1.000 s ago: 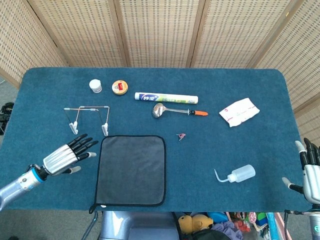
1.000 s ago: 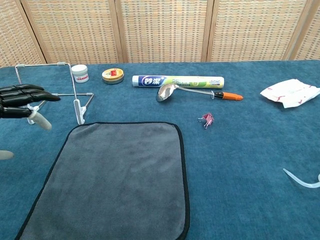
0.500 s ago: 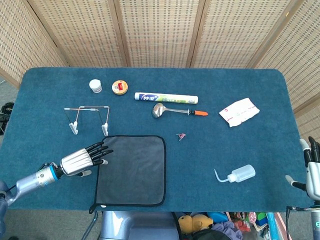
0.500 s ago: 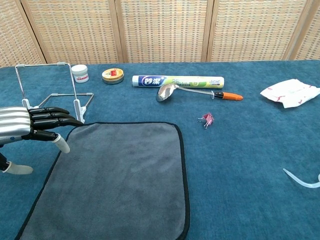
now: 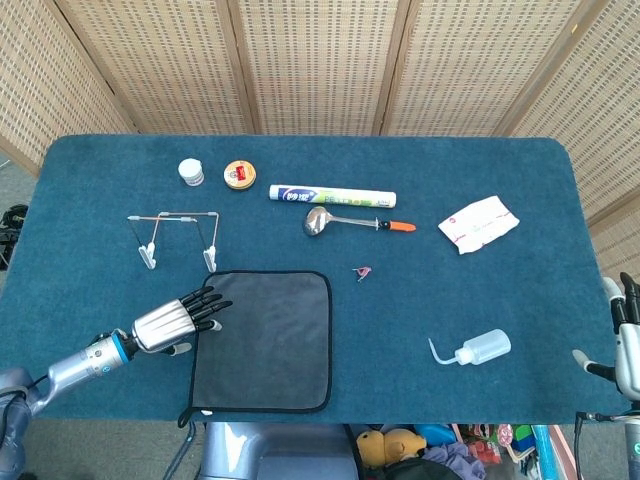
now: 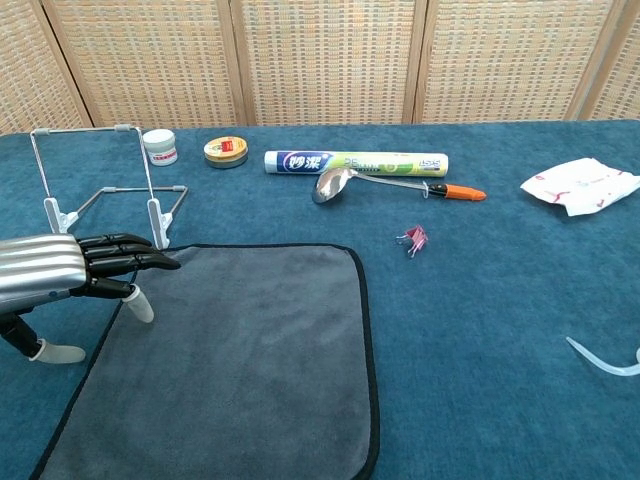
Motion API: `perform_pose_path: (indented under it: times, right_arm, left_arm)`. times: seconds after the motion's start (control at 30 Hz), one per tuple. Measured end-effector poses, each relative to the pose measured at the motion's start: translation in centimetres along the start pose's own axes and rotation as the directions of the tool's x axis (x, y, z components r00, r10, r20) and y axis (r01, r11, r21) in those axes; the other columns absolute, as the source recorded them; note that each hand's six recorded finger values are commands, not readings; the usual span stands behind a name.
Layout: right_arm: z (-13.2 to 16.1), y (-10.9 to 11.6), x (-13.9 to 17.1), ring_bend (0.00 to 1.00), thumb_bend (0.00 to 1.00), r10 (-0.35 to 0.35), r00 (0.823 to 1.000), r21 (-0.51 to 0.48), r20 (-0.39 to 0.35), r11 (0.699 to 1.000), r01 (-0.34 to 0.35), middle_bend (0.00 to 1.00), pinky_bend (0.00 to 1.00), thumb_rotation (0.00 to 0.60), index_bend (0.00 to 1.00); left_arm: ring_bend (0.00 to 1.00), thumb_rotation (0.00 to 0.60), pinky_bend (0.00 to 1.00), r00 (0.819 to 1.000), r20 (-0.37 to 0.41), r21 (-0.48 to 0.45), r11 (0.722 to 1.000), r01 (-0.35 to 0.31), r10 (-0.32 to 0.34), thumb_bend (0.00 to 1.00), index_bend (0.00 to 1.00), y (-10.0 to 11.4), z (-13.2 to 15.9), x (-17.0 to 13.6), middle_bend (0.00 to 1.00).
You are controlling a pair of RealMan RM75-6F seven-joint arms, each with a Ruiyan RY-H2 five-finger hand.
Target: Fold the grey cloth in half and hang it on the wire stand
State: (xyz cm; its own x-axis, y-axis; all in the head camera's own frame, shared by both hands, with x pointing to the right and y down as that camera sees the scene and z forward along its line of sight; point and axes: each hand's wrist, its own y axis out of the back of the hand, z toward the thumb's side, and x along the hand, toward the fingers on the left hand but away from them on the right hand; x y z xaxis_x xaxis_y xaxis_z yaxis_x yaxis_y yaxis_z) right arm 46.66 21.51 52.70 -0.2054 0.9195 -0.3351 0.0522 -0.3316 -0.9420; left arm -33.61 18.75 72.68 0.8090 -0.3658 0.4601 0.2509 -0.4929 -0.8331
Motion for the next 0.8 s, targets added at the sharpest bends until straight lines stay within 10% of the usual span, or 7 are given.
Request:
perform_pose_path:
  times: [0.8]
  right_arm:
    - [-0.3, 0.5, 0.1, 0.00, 0.00, -0.006, 1.000, -0.019, 0.000, 1.000, 0.006, 0.00, 0.00, 0.600, 0.00]
  left_arm:
    - [0.00, 0.600, 0.00, 1.000, 0.018, 0.047, 0.999, 0.013, -0.014, 0.38, 0.39, -0.4, 0.5, 1.2, 0.00]
